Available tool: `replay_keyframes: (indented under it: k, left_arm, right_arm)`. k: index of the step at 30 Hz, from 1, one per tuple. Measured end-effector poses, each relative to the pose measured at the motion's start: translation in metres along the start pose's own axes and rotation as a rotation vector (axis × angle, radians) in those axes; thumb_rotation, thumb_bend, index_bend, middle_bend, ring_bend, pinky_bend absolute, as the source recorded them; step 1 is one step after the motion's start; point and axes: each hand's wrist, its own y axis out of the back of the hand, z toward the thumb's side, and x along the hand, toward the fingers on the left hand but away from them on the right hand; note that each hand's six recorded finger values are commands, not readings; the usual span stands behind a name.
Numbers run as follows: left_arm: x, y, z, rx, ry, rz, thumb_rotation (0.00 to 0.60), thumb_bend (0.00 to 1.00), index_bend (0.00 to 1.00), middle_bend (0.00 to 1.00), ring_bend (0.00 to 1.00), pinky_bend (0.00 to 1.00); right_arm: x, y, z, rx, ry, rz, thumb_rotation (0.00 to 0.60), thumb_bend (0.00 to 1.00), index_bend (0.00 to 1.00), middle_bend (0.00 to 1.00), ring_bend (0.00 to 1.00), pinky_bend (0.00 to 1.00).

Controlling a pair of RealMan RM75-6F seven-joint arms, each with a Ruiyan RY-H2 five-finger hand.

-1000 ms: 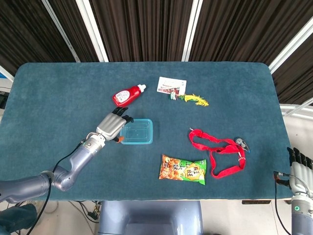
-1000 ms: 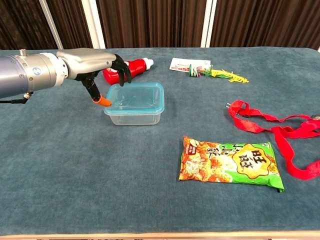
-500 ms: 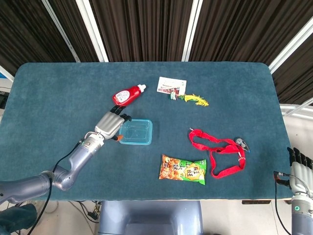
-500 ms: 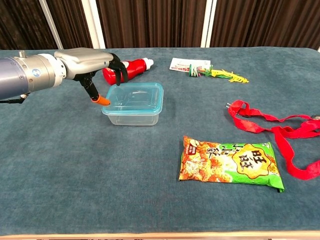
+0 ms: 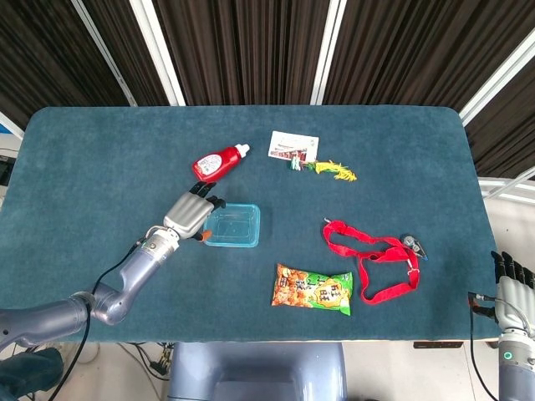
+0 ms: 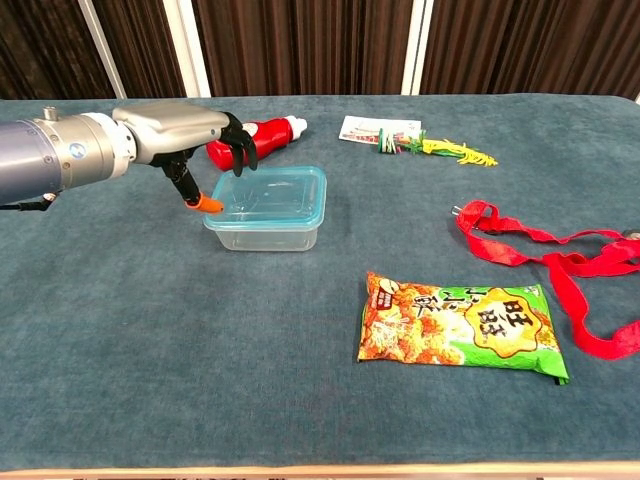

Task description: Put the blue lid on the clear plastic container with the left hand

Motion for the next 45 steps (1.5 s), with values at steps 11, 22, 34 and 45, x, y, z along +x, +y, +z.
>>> replay_keyframes:
  k: [11,22,34,45]
  left_arm:
    - [0.0,-0.003,0.0,0.011,0.004,-0.009,0.6,0.23,0.29,0.33,0.0,0.07]
    - [-0.006,0.013,0.015,0.0,-0.042,0.038,0.6,0.27,0.28,0.24,0.0,0.07]
    - [0.005,0.03,0.054,0.03,-0.135,0.1,0.6,0.44,0.44,0.43,0.04,0.07]
    - [0.029,0.031,0.066,0.028,-0.114,0.11,0.6,0.47,0.6,0.6,0.14,0.07]
  right_arm:
    - [0.0,0.0,0.0,-0.002,0.0,0.002,0.6,0.27,0.04,0.0,0.0,0.0]
    - [0.001,0.001,0.001,-0.004,0.003,-0.001,0.6,0.27,0.04,0.0,0.0,0.0]
    - [0.001,0.0,0.0,-0.001,-0.001,0.002,0.6,0.27,0.04,0.0,0.0,0.0]
    - [0.0,-0.002,-0.001,0.005,-0.006,0.01,0.6,0.27,0.04,0.0,0.0,0.0]
